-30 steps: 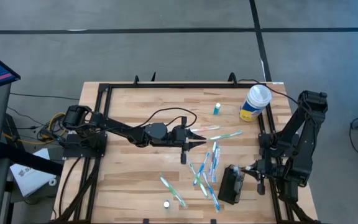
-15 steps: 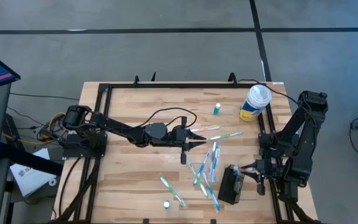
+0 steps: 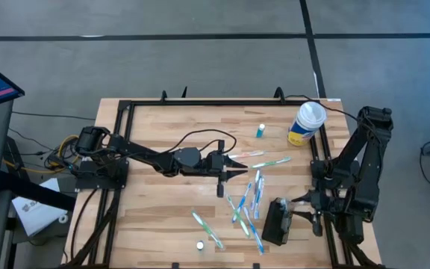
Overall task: Pick & Place toothbrushing station
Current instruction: Put the orange toothbrush into the black wire organizer
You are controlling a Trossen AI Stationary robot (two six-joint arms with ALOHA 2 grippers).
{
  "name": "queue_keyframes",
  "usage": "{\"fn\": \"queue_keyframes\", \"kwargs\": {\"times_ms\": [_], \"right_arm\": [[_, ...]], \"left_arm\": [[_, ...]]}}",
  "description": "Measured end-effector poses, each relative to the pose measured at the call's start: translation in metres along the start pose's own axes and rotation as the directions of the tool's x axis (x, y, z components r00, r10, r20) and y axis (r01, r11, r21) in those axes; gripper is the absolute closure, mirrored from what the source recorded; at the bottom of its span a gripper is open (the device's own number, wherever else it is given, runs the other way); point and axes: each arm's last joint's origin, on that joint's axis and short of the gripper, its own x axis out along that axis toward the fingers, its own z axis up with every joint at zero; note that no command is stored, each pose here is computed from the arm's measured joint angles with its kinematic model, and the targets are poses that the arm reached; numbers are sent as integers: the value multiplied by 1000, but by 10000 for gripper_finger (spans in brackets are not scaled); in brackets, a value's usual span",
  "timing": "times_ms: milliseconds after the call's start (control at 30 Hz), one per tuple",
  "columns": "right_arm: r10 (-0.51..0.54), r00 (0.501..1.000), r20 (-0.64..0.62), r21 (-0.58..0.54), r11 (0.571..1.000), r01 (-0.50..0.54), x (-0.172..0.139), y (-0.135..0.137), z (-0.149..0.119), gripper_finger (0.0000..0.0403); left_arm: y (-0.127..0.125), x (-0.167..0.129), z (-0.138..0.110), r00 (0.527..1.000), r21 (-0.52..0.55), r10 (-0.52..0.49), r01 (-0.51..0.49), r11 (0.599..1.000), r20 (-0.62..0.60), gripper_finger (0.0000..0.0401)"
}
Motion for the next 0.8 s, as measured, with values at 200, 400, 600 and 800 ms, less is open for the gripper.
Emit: {"fn": "queue_keyframes", "kwargs": {"times_ms": [200,400,600,800], "right_arm": [[21,1000,4,14,1000,-21,-6,-7,8,213],[58,998,15,24,998,-59,-13,-15,18,219],[90,996,28,72,993,-92,-20,-26,27,230],[105,993,46,107,988,-109,-24,-36,37,246]], "left_arm": [[0,0,0,1000,0,1,-1,1000,0,352],[0,0,0,1000,0,1,-1,1000,0,352],[1,0,0,1000,0,7,-7,1000,-1,352],[14,1,-6,998,-60,34,-38,997,-59,352]]}}
